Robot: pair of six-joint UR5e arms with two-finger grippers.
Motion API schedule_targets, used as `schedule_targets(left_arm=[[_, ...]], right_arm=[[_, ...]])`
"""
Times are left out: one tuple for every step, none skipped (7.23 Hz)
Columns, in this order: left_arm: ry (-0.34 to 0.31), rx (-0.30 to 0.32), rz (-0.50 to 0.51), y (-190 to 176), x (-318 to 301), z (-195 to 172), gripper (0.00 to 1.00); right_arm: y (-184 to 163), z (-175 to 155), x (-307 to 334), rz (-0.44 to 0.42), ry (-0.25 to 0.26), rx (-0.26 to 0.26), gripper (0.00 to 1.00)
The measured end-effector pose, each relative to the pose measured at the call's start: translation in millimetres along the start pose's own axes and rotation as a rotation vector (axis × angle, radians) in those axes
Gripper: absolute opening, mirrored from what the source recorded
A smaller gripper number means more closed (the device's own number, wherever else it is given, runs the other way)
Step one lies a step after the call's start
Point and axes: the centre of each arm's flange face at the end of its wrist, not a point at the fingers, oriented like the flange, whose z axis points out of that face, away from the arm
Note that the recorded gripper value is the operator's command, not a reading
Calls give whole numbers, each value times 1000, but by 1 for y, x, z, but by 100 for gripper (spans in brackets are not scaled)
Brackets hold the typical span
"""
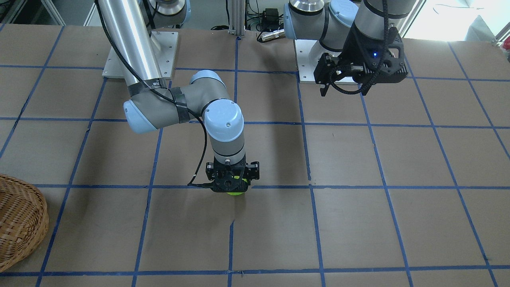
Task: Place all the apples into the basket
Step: 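Carry the green apple into the basket and open the right gripper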
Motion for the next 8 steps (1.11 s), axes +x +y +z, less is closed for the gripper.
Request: schedule_targets(left_arm=[[0, 2, -1, 0, 0, 0, 100], [1, 3, -2, 0, 0, -1, 100], [2, 3, -2, -1, 0, -1, 100], [2, 3, -2, -1, 0, -1, 100], [2, 3, -2, -1, 0, -1, 100], [2, 3, -2, -1, 0, 0, 100], [1, 3, -2, -1, 0, 0, 100], [1, 2, -2, -1, 0, 0, 100]], right_arm=[[-25, -46, 79, -28, 17, -2, 0], [-46, -82, 169, -71, 27, 2, 0], [-64, -104, 261, -117, 38, 12, 0], [-76, -108, 342, -159, 44, 16, 0], [-86, -100, 405, -192, 47, 19, 0], [-96, -85, 453, -214, 51, 24, 27], [-103, -68, 483, -222, 50, 19, 99], [-106, -54, 497, -224, 45, 9, 100]])
